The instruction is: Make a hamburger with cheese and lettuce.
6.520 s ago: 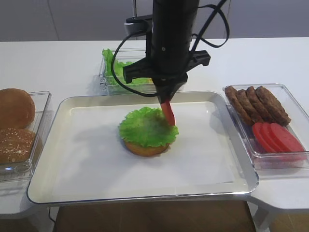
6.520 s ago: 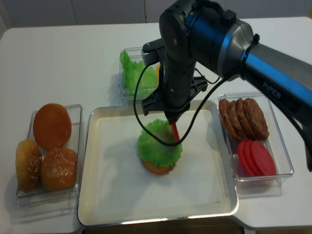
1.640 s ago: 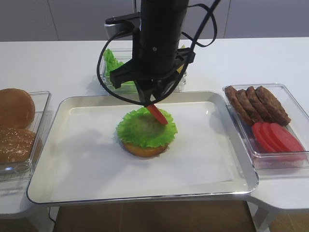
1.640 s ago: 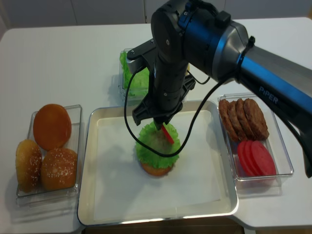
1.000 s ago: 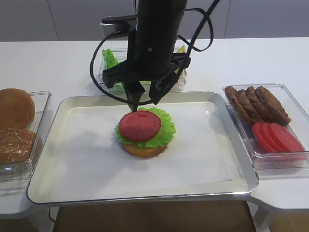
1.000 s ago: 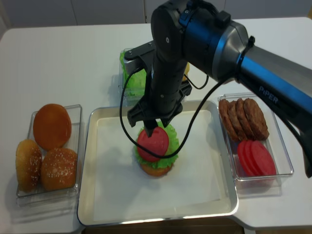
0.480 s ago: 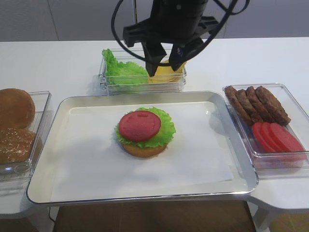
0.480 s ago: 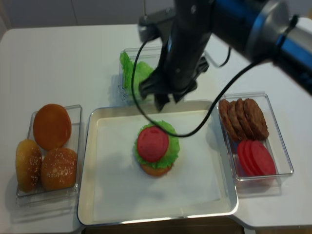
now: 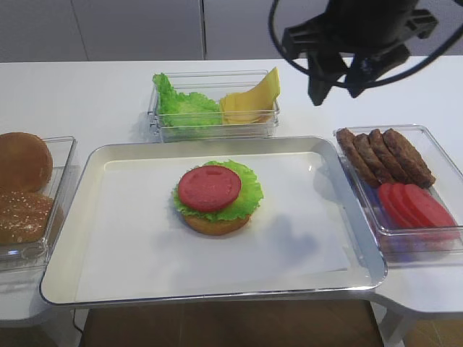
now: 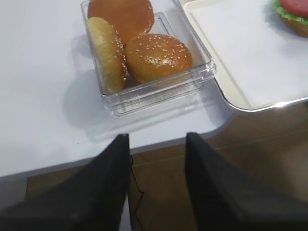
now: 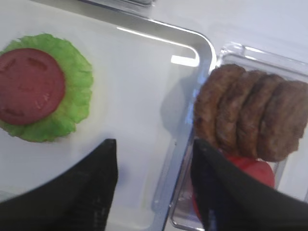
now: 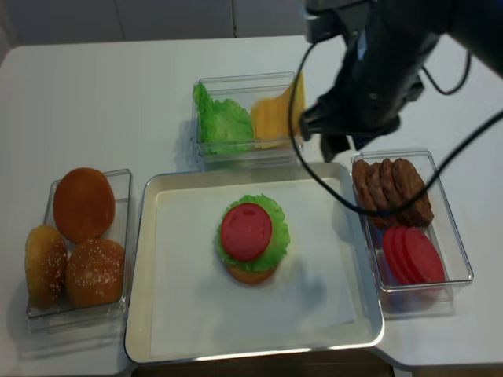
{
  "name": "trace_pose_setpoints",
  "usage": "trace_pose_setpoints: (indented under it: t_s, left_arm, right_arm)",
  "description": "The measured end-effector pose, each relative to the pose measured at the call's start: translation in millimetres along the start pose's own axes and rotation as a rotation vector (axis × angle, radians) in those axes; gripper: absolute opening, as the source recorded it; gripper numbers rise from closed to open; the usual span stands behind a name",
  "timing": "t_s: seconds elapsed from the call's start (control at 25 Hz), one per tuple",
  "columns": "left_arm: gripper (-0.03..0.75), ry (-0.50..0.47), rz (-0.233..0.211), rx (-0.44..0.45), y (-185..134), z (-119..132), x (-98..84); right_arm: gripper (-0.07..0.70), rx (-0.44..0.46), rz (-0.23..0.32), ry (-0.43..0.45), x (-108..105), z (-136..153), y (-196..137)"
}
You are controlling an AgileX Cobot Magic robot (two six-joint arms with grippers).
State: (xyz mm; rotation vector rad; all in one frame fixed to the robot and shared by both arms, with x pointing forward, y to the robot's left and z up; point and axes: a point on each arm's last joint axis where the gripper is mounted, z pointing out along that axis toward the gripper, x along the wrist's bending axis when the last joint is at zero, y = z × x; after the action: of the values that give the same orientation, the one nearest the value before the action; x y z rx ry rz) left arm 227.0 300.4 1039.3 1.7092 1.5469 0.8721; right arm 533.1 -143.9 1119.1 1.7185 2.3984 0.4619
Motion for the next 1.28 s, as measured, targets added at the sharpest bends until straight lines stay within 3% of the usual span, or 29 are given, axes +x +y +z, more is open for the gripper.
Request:
trace_pose_setpoints:
  t_s: [0.24,0.4,0.96,1.28]
  left_arm:
    - [0.288,0.000,0.000,0.000,0,0,0.0]
    - [0.288,0.000,0.000,0.000,0,0,0.0]
    - [0.288,0.000,0.000,0.000,0,0,0.0]
    - [0.288,0.000,0.000,0.000,0,0,0.0]
  right_arm:
    - [0.391,-0.009,0.100,-0.035,-36,-16,-24]
    - [0.391,-0.008,0.137,-0.059,-50,-23,-41]
    - [0.391,0.001,0.120,-0.094,-53,-37,-122]
    - [0.391,-0.139,0.111,-0.129,-57,-69,-171]
